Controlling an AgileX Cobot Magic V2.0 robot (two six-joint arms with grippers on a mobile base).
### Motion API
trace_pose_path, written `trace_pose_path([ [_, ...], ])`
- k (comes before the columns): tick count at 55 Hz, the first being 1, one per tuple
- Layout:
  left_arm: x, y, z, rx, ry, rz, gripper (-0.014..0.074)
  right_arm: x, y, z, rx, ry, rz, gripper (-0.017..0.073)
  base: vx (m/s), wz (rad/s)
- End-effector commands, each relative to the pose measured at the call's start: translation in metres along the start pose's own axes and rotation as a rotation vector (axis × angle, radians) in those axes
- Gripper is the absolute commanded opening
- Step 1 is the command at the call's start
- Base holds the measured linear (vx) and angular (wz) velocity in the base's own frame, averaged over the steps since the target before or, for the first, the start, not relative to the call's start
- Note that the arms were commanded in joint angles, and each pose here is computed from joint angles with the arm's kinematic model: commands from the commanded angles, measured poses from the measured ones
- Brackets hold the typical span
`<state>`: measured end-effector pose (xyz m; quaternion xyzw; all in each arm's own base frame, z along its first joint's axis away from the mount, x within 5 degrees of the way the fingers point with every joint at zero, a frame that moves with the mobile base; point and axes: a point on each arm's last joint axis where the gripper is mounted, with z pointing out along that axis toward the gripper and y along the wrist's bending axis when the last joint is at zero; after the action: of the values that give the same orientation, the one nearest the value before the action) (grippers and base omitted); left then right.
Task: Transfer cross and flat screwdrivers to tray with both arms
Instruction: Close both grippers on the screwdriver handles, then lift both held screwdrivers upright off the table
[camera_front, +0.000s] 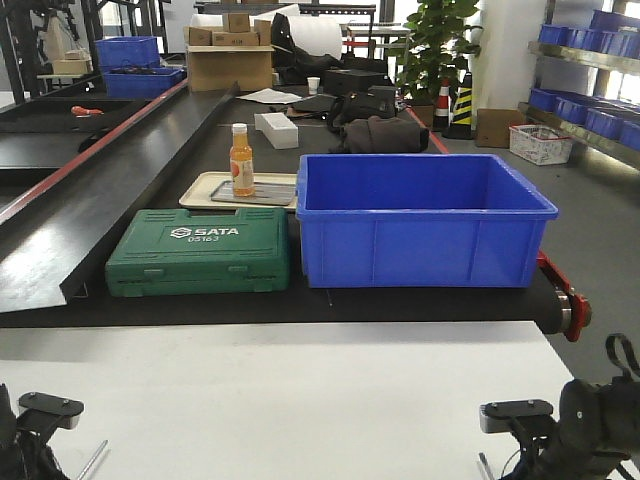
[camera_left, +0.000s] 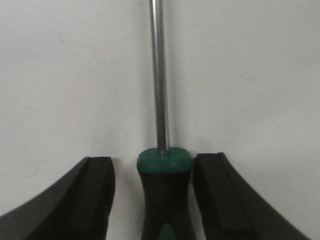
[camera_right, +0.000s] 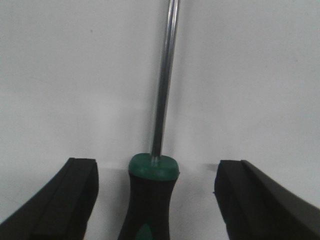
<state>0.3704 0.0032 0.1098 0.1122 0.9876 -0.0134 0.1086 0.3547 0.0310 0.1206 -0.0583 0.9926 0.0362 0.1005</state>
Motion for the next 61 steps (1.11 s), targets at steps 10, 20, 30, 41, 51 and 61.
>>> trace_pose_path([
  [10, -0.006, 0.0, -0.009, -0.007, -0.047, -0.006, 0.0481, -0.008, 0.0, -0.007, -0.004, -0.027, -0.008, 0.0529, 0.0, 0.0],
  [20, -0.006, -0.001, -0.009, -0.006, -0.042, -0.006, 0.0481, -0.007, 0.001, -0.005, -0.02, -0.01, 0.012, 0.0463, 0.0, 0.0],
  [30, -0.006, -0.001, -0.009, -0.005, -0.04, -0.007, 0.0471, -0.001, 0.003, -0.005, -0.041, 0.049, 0.025, 0.0323, 0.0, 0.0],
  [41, -0.004, -0.001, -0.009, 0.004, -0.021, -0.01, 0.0401, -0.001, 0.004, -0.005, -0.046, 0.052, 0.03, 0.0125, 0.0, 0.0],
  [51, -0.003, -0.005, -0.012, 0.039, -0.012, -0.051, 0.0188, -0.001, 0.005, -0.006, -0.055, 0.048, 0.04, -0.0014, 0.0, 0.0],
  [61, -0.008, -0.008, -0.025, 0.069, -0.065, -0.104, -0.0008, -0.004, 0.006, -0.022, -0.054, -0.002, 0.031, -0.001, 0.0, 0.0],
])
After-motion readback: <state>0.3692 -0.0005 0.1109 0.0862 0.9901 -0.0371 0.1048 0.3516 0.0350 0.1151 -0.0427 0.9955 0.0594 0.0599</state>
